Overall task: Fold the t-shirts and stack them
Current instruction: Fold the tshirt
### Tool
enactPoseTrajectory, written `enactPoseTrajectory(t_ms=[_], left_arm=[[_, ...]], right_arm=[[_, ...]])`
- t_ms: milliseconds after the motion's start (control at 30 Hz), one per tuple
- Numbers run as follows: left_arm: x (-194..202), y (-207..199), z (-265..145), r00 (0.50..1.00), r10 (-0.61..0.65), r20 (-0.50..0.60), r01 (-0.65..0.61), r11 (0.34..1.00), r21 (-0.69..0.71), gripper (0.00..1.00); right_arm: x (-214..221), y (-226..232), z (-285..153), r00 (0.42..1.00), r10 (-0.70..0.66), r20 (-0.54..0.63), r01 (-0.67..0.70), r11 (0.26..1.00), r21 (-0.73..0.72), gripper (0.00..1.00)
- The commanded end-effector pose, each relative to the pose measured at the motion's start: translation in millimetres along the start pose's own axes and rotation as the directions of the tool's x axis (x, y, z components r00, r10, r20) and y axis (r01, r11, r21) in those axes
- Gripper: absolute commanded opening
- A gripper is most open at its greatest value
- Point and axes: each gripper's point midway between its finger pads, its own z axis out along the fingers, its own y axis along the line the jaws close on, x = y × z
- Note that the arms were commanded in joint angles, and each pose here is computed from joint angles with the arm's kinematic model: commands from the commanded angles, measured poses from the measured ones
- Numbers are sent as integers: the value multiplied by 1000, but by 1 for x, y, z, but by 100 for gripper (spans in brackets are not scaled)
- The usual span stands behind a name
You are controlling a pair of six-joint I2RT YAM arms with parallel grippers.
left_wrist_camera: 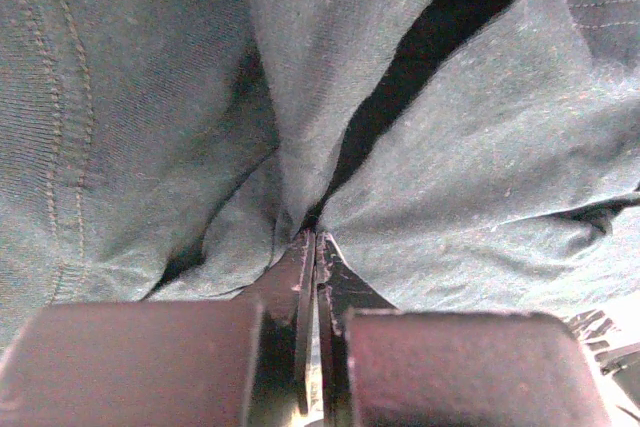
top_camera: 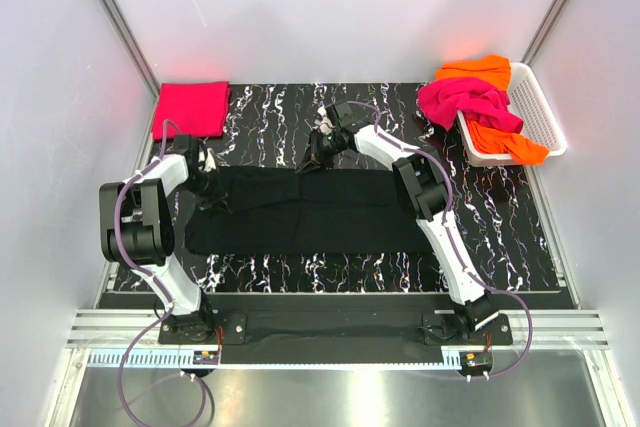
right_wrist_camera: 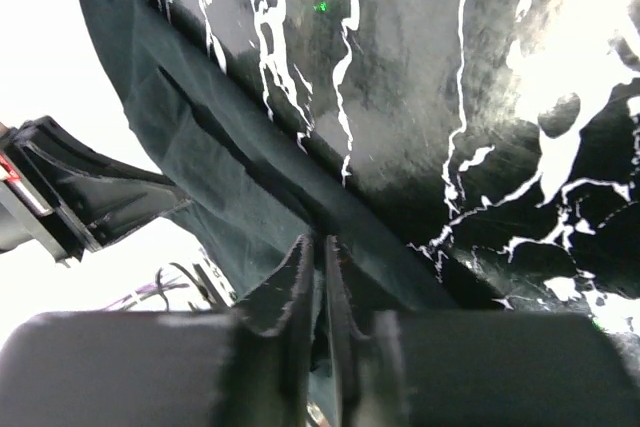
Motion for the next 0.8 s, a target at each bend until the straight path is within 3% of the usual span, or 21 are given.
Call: enactPoseTrajectory(t_ms=[0,67,133,267,367,567,767], left_arm=[[-3,-3,-6,1000,-7,18,6,1000,25,11],[-5,-10,-9,1000,-5,21,4,999,52,15],[-8,-12,-10,1000,-5,26,4,998,64,18],[-10,-13,-7,1000,-4,15,3,998,69,19],[-9,-12,-4,1000,-12,5,11,998,66,15],[-9,-12,-7,1000,-11,15,10,998,63,12],[-8,-13,-9,1000,-12,18,11,998,66,10]], right_arm=[[-2,25,-22,999,-53,-9,52,998,-30,23],[4,33,-36,998,-68,-16,68,997,-23,30],[10,43,-51,995,-100,-7,100,995,-22,45],[37,35,-56,993,-102,-64,101,995,-23,56],[56,39,-53,985,-132,-107,126,990,-63,56],[72,41,-34,979,-137,-151,124,988,-95,42],[73,33,-24,979,-122,-164,109,990,-90,40]])
